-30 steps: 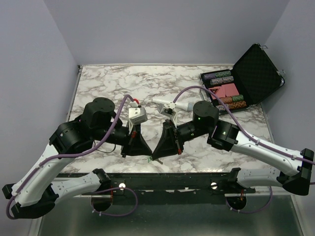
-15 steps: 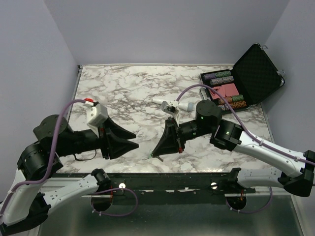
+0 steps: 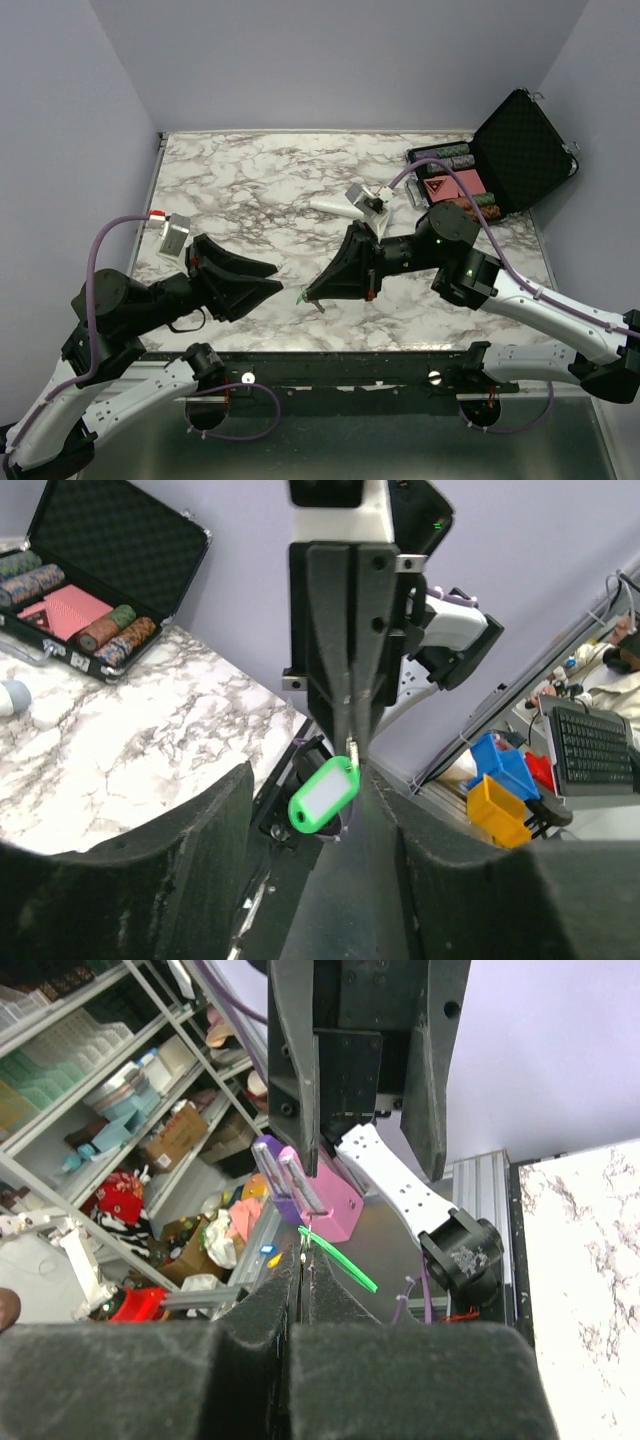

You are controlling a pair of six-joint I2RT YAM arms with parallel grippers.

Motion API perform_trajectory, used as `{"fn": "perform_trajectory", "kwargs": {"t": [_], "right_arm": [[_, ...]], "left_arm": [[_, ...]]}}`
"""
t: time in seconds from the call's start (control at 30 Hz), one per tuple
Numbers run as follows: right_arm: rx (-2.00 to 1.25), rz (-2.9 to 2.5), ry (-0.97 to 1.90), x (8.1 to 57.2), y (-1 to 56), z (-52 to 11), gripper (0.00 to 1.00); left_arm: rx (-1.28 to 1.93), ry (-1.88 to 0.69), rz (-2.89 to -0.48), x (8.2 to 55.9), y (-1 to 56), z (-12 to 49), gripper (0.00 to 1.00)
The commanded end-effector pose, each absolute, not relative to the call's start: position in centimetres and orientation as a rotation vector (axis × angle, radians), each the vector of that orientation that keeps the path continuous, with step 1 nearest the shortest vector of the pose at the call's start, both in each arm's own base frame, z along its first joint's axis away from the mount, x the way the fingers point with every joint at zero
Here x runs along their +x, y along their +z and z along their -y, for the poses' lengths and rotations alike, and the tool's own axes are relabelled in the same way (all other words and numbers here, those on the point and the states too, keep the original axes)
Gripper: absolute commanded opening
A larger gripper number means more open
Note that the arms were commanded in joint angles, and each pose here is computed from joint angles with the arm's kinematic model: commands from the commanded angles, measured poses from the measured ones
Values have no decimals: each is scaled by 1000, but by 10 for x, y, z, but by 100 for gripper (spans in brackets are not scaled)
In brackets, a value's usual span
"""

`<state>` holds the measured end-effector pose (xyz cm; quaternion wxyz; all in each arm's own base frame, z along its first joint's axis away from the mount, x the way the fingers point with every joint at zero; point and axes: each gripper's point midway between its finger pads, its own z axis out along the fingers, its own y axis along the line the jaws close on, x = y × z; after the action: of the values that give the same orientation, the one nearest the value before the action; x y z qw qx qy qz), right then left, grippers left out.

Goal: Remove the keys from the keyring

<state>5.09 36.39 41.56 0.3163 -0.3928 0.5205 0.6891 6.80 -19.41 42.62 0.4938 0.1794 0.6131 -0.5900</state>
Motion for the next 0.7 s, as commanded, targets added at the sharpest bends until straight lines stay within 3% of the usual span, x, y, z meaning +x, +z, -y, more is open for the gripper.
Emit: {"fn": "perform_trajectory", "kwargs": {"t": [0.0,0.67], "right_arm": [[-952,-1337,1814,61,425,-369,1],[-943,-1352,1807,63,421,-372,1]], "left_arm": [[355,-1519,-1368,67,451,191,61],[454,-1592,-1429,68,436,222,52]]}}
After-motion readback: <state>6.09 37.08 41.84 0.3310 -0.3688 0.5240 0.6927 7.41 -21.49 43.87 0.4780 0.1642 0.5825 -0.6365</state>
